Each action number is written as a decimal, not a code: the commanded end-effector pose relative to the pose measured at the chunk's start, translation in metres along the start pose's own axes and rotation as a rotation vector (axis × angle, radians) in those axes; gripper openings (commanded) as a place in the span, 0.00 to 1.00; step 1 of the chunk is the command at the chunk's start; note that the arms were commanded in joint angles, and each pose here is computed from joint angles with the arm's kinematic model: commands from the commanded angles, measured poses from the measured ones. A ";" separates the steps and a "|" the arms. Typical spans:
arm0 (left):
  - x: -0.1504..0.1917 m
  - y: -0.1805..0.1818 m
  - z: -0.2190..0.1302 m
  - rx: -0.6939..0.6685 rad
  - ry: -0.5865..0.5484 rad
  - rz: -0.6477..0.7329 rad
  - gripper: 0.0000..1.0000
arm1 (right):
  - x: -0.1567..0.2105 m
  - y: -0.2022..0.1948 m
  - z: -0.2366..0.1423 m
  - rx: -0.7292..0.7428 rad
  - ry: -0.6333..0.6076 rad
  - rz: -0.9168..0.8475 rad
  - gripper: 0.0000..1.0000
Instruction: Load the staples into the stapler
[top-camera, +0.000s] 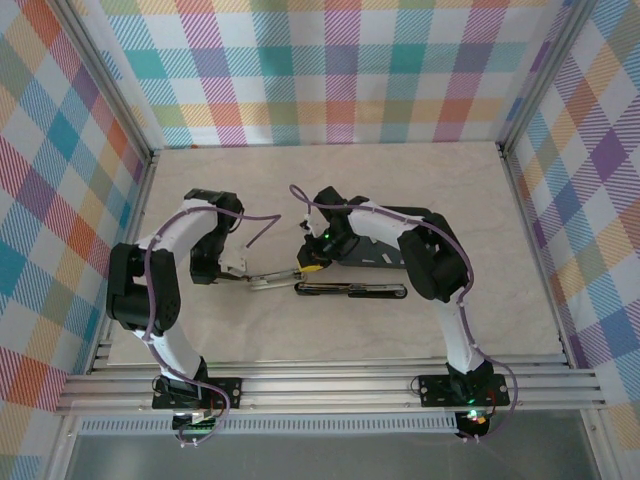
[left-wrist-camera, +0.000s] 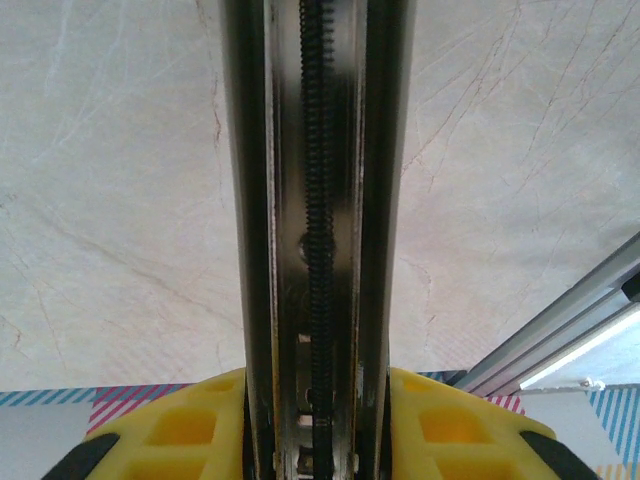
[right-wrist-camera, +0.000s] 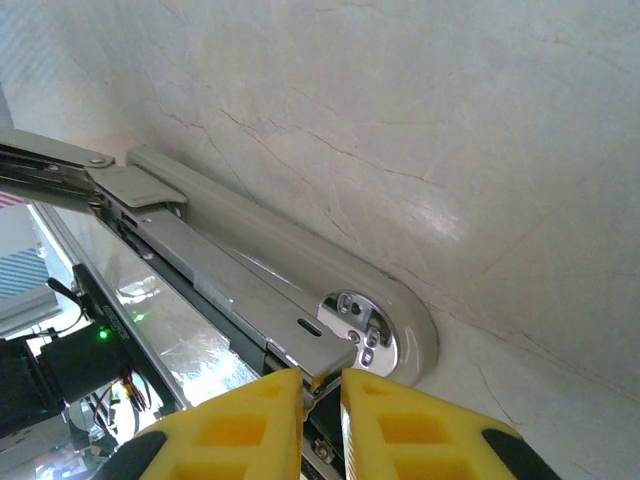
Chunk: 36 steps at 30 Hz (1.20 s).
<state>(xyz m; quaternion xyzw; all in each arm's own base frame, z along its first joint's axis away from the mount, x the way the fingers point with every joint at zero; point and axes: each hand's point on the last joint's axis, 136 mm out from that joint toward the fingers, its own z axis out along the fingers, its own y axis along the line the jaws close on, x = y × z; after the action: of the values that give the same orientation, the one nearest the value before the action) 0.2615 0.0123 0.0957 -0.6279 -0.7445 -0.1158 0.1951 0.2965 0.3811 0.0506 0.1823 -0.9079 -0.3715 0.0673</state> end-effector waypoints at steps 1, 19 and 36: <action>0.001 -0.002 -0.011 0.004 0.023 0.003 0.26 | 0.002 0.019 -0.006 -0.064 -0.013 -0.014 0.19; -0.004 0.002 -0.028 -0.009 0.088 0.018 0.26 | 0.000 0.034 -0.009 -0.143 -0.046 -0.021 0.19; -0.005 -0.004 -0.044 0.003 0.097 -0.038 0.27 | 0.004 0.022 -0.007 -0.114 -0.046 0.030 0.33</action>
<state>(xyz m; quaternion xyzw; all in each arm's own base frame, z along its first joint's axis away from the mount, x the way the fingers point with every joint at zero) 0.2697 -0.0013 0.1214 -0.6054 -0.7447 -0.1562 0.2336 0.2915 0.3855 0.0616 0.1518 -0.8960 -0.4126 0.0627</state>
